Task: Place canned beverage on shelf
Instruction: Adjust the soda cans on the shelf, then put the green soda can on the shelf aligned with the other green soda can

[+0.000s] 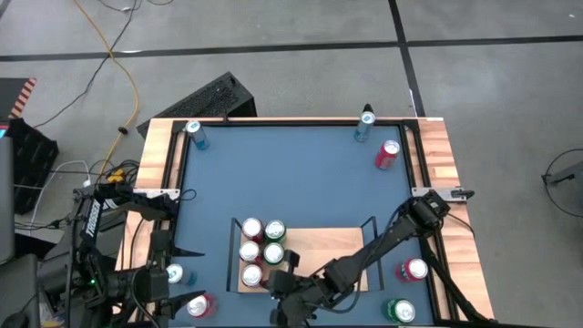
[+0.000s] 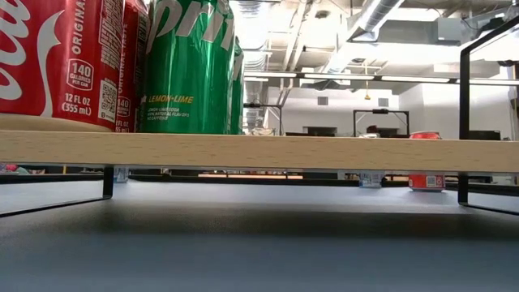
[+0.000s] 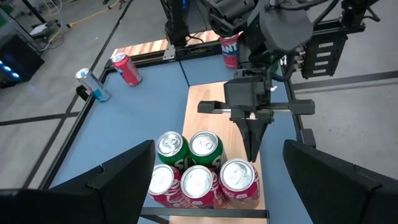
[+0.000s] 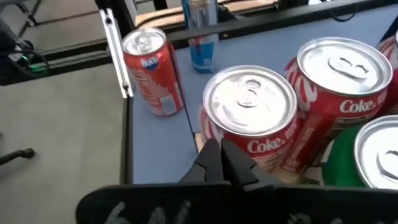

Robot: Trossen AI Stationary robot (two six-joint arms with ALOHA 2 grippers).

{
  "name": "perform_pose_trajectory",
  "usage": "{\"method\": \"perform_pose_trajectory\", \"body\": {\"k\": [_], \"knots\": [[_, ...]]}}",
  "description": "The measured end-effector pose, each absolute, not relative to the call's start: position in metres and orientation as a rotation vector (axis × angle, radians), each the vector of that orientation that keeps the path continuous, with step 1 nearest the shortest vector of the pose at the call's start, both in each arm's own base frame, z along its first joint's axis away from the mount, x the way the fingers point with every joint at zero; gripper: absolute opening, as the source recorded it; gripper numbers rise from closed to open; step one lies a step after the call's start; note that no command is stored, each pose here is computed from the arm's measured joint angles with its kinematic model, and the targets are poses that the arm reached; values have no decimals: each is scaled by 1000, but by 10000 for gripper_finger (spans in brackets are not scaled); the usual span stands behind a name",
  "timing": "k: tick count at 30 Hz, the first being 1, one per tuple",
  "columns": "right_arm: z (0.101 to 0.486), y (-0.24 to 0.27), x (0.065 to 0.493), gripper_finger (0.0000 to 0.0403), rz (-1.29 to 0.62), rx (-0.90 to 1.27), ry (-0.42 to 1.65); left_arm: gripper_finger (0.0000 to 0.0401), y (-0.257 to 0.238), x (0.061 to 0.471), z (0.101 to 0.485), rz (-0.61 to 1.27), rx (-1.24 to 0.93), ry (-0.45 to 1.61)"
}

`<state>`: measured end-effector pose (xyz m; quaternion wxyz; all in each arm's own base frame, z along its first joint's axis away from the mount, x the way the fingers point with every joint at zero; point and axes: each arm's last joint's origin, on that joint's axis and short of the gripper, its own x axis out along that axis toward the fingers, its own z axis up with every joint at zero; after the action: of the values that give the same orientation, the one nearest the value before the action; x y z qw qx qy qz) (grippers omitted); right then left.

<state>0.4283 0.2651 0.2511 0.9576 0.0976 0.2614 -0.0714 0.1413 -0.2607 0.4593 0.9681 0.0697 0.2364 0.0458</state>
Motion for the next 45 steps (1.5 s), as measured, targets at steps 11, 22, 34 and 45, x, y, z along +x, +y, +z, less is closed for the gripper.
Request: {"method": "perform_pose_trajectory", "body": {"k": [11,22,34,45], "knots": [[248,264,426,0,-170,217,566,339,-261,141,459,88,144,483],[248,256,432,0,-152,198,571,339,-261,141,459,88,144,483],[265,258,426,0,-24,191,588,339,-261,141,459,88,143,482],[327,241,361,0,-31,269,792,339,-261,141,459,111,75,471]]}}
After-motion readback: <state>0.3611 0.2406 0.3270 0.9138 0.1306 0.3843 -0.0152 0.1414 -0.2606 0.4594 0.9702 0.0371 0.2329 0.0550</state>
